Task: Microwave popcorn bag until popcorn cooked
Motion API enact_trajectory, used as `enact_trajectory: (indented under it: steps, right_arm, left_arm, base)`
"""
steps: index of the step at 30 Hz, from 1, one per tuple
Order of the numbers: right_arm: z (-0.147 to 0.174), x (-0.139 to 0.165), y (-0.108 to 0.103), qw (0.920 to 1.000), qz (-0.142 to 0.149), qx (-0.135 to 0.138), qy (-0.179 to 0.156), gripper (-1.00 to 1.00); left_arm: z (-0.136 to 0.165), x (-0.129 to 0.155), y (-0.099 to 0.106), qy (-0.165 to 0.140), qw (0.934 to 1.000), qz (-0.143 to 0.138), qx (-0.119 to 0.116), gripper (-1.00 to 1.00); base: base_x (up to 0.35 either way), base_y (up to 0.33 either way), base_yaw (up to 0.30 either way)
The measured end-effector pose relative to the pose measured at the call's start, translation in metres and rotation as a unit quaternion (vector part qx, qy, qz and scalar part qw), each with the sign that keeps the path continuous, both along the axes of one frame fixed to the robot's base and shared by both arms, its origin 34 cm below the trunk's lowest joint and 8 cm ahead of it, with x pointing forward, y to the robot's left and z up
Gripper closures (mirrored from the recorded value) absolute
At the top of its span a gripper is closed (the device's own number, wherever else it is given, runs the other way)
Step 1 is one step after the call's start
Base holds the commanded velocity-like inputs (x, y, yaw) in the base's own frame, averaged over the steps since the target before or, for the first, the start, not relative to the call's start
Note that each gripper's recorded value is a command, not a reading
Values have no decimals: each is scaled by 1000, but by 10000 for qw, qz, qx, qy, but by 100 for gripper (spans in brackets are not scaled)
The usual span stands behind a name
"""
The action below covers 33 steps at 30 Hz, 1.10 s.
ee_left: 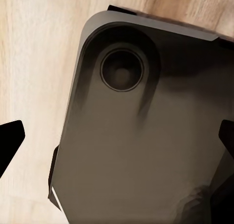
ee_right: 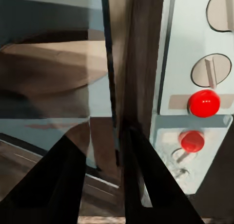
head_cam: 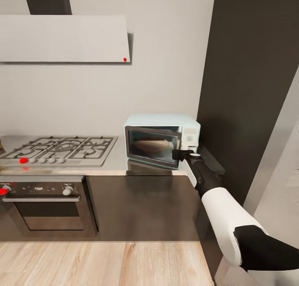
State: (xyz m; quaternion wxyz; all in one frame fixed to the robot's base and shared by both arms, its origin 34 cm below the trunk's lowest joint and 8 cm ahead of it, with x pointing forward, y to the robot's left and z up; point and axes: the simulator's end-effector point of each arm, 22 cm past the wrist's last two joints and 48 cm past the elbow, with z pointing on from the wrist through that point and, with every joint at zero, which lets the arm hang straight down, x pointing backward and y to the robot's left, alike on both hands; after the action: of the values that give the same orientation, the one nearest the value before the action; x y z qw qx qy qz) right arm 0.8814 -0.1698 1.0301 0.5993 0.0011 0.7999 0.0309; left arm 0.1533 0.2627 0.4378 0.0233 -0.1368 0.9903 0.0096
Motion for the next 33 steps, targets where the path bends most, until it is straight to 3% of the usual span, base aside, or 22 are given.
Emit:
enact_trajectory:
  steps: [9, 10, 11, 12, 13, 22, 23, 25, 33]
  right_arm:
    - [-2, -2, 18, 9977, 240, 626, 83, 100]
    - [1, -2, 20, 9989, 441, -167, -32, 100]
    - [1, -2, 21, 9992, 316, -237, -35, 100]
    - [1, -3, 21, 9996, 111, -264, -27, 100]
    - [1, -3, 21, 9996, 85, -262, -26, 100]
    - [1, -3, 21, 9996, 102, -263, -22, 100]
    - [1, -3, 21, 9996, 102, -264, -22, -100]
    - [-3, 0, -11, 9990, -85, -445, 11, -100]
    - [-4, 0, -12, 9989, -71, -471, 28, -100]
  left_arm:
    - [0, 0, 0, 1, 10000, 0, 0, -100]
    - [0, 0, 0, -1, 10000, 0, 0, -100]
    - [0, 0, 0, -1, 10000, -1, 0, -100]
    - [0, 0, 0, 0, 10000, 0, 0, -100]
    - [0, 0, 0, 0, 10000, 0, 0, -100]
    - [0, 0, 0, 0, 10000, 0, 0, -100]
    - [0, 0, 0, -1, 10000, 0, 0, -100]
    - [0, 0, 0, 1, 10000, 0, 0, -100]
    - [0, 0, 0, -1, 10000, 0, 0, -100]
  base:
    - [-143, 0, 0]
    - [-37, 0, 0]
    - [-12, 0, 0]
    - [-6, 0, 0]
    - [-3, 0, 0]
    - [0, 0, 0]
    - [0, 0, 0]
    - [0, 0, 0]
    - [0, 0, 0]
